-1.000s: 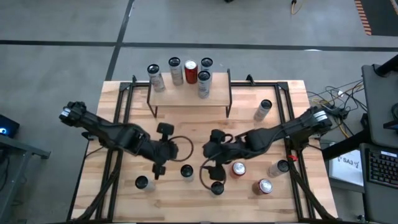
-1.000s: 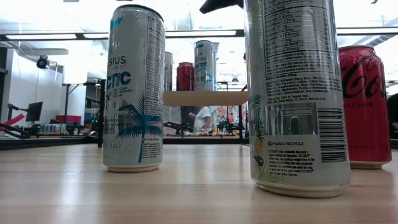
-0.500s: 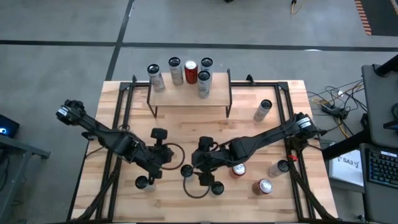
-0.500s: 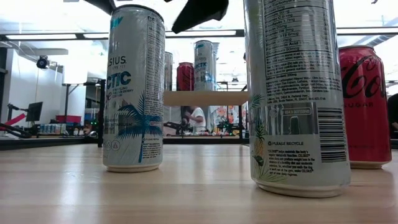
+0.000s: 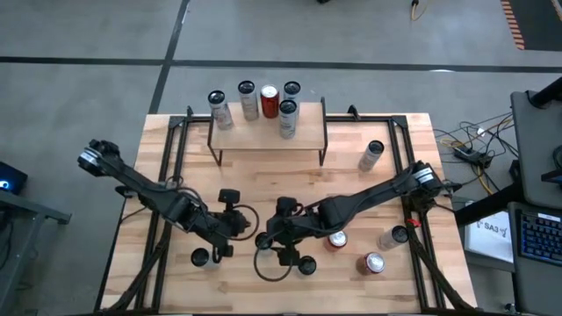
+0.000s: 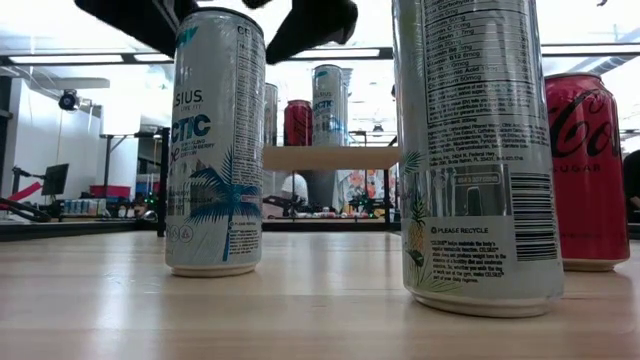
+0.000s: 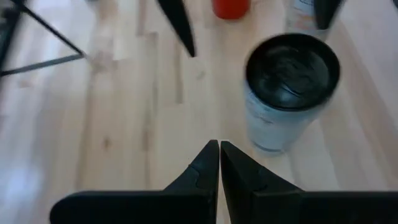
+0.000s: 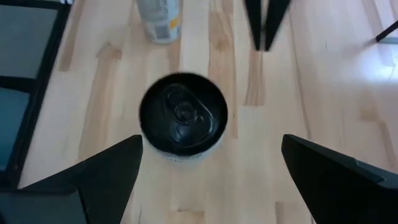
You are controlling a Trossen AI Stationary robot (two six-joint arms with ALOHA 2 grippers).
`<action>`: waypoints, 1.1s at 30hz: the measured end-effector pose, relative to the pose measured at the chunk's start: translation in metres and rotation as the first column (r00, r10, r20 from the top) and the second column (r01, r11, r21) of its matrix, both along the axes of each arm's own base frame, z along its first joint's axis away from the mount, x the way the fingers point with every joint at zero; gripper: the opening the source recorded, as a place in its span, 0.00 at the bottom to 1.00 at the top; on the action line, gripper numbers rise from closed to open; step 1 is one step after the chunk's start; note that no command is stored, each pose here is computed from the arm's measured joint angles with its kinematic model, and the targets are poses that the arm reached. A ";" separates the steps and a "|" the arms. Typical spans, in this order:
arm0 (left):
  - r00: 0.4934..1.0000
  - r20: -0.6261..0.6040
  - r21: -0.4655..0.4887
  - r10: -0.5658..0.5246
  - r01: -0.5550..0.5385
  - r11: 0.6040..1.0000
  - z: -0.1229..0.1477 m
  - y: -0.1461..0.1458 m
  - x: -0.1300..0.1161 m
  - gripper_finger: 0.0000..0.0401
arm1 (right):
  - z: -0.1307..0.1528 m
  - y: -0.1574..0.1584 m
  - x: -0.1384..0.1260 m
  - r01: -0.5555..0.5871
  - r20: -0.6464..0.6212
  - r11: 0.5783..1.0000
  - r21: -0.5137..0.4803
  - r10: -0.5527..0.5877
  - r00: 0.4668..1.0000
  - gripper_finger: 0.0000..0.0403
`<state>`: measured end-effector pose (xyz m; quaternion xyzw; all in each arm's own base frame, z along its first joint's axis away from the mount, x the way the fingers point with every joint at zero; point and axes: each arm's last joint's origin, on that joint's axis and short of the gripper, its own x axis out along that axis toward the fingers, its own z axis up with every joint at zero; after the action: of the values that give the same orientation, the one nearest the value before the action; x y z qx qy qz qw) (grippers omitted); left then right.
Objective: Place canned beverage on shelf
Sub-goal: Put the white soda can aligned with the other white soda cans on the shelf
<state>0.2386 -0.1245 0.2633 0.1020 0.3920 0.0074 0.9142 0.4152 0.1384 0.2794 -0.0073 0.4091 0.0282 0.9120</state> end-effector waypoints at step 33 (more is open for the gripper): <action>0.997 -0.026 -0.008 -0.067 0.067 0.998 -0.022 -0.011 0.015 0.00 | -0.035 -0.001 0.030 -0.004 0.019 0.993 0.114 0.002 1.000 0.61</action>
<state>0.2533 -0.1356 0.2408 0.1119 0.4003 -0.0261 0.9092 0.4450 0.1375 0.2443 0.0441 0.3984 0.0528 0.9146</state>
